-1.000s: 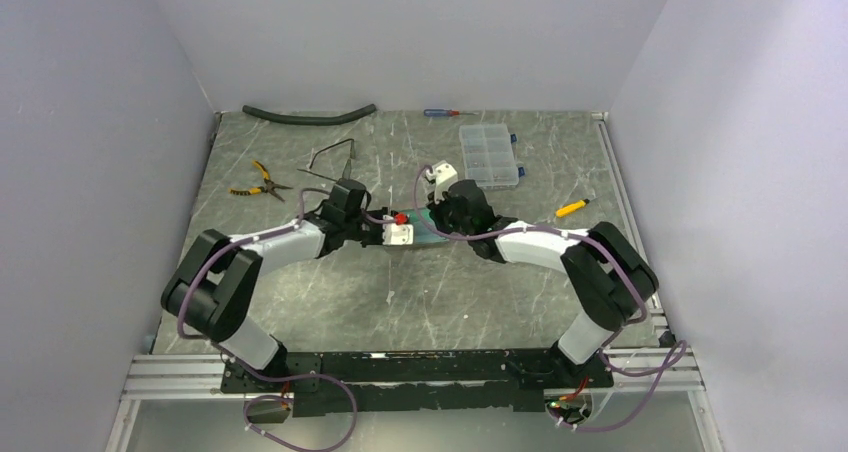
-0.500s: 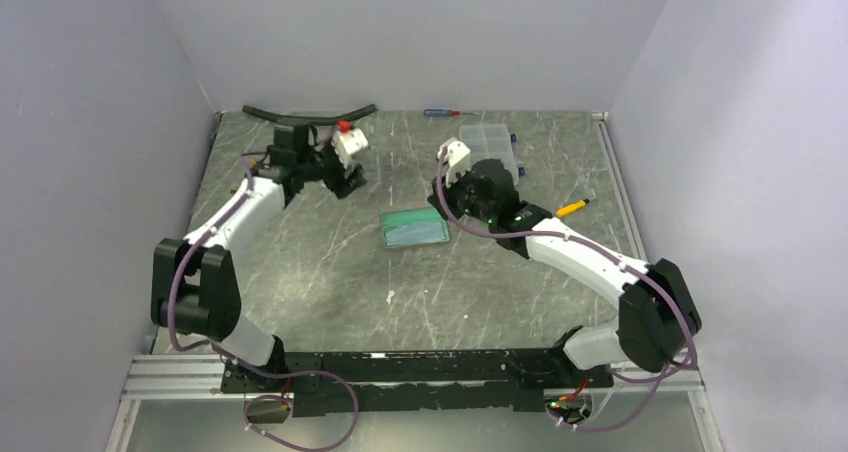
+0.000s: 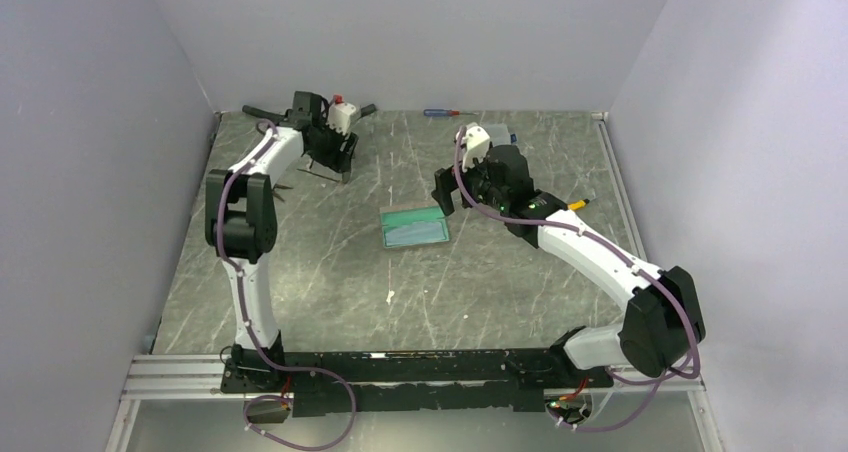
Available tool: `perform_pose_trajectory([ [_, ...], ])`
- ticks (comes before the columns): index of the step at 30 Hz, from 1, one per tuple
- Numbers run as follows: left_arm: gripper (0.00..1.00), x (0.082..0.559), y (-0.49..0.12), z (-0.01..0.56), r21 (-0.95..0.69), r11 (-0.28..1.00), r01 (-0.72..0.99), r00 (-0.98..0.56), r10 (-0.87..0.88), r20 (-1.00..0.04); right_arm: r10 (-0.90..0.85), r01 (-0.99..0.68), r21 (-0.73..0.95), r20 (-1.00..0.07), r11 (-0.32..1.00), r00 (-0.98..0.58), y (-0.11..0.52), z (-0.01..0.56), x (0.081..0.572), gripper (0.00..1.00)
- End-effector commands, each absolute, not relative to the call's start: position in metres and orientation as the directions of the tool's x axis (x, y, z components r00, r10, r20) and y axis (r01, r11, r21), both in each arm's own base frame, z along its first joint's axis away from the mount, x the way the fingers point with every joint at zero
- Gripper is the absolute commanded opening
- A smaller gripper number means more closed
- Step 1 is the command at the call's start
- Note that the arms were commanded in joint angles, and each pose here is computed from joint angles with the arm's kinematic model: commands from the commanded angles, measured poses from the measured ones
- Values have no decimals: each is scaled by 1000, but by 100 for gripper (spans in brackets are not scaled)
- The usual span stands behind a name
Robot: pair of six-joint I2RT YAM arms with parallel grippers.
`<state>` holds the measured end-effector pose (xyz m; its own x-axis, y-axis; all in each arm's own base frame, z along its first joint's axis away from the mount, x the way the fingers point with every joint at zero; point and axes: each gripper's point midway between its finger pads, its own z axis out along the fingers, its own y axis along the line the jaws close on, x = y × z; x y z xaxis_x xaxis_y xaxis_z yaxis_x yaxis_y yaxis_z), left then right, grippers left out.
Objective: Organize the sunglasses
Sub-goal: Pick up the sunglasses from the center of the board.
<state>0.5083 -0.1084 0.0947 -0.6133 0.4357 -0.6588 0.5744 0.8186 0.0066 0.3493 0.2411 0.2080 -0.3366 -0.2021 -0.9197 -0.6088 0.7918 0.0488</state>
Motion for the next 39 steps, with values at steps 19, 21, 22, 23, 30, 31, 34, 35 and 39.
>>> perform_pose_trajectory([
  [19,9,520,-108,68,27,821,571,-627,457,-632,-153,-565,74,-927,822,-344,227,212,337,99],
  [21,4,517,-110,76,25,813,581,-616,460,-640,-155,-565,71,-927,822,-342,226,213,337,99],
  [22,3,514,-111,81,23,808,589,-610,464,-642,-156,-565,70,-927,822,-341,226,214,337,99],
  [23,3,511,-111,85,24,798,602,-603,475,-642,-155,-566,69,-928,822,-339,226,216,336,100],
  [30,3,460,-123,145,63,596,800,-394,603,-694,-89,-513,105,-937,852,-339,215,247,349,100],
  [31,3,448,-128,155,84,532,842,-325,626,-709,-74,-499,118,-934,858,-349,213,251,353,100],
  [34,3,404,-140,183,202,308,930,-61,668,-741,-32,-459,169,-916,872,-399,211,258,363,99],
  [35,3,388,-143,188,245,231,942,27,673,-739,-13,-442,193,-907,876,-422,211,260,368,98],
  [39,3,329,-152,211,469,-36,883,376,653,-658,33,-385,235,-885,892,-464,212,272,386,92],
])
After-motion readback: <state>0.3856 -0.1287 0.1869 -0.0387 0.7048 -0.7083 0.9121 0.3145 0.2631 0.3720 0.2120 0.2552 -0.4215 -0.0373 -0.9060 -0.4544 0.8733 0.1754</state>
